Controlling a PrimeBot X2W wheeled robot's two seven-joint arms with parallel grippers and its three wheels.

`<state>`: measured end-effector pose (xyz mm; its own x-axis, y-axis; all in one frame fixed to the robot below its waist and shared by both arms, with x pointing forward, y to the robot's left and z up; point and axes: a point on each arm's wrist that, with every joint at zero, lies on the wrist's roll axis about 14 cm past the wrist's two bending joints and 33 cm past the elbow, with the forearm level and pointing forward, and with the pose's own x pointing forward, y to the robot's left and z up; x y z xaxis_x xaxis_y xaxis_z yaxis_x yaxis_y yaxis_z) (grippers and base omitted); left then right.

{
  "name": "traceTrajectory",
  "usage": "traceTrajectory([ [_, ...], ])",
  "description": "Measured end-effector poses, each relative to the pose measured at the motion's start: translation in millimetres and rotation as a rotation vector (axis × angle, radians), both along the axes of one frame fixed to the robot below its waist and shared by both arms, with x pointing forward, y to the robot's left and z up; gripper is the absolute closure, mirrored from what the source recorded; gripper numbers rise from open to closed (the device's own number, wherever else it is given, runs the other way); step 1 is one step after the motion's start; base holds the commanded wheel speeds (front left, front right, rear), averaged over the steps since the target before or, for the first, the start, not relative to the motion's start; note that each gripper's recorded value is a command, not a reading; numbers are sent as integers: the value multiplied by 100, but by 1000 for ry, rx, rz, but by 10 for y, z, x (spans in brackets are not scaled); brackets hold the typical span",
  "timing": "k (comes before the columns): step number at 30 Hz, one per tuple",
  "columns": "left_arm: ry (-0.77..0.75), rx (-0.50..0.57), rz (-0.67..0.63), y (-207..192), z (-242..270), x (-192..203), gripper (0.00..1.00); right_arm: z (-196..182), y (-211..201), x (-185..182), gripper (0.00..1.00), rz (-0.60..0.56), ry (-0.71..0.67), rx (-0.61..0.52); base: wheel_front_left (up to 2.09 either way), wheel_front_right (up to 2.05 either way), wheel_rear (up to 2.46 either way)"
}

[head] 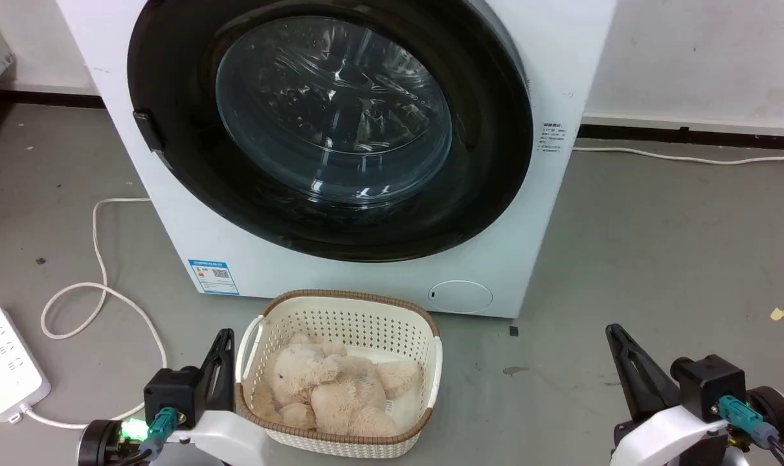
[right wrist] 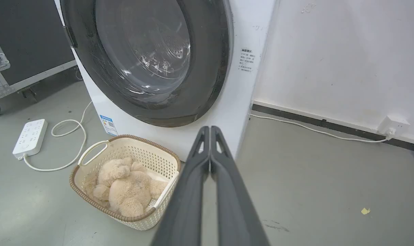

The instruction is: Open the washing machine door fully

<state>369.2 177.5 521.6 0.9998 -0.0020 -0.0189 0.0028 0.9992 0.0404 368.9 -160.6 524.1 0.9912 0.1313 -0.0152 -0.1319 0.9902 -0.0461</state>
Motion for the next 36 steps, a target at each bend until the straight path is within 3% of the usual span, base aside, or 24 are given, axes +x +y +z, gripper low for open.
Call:
traceTrajectory([
  [36, 0, 0, 0, 0, 0, 0, 100, 0, 0, 0, 100, 0, 0, 0, 0, 0, 0],
])
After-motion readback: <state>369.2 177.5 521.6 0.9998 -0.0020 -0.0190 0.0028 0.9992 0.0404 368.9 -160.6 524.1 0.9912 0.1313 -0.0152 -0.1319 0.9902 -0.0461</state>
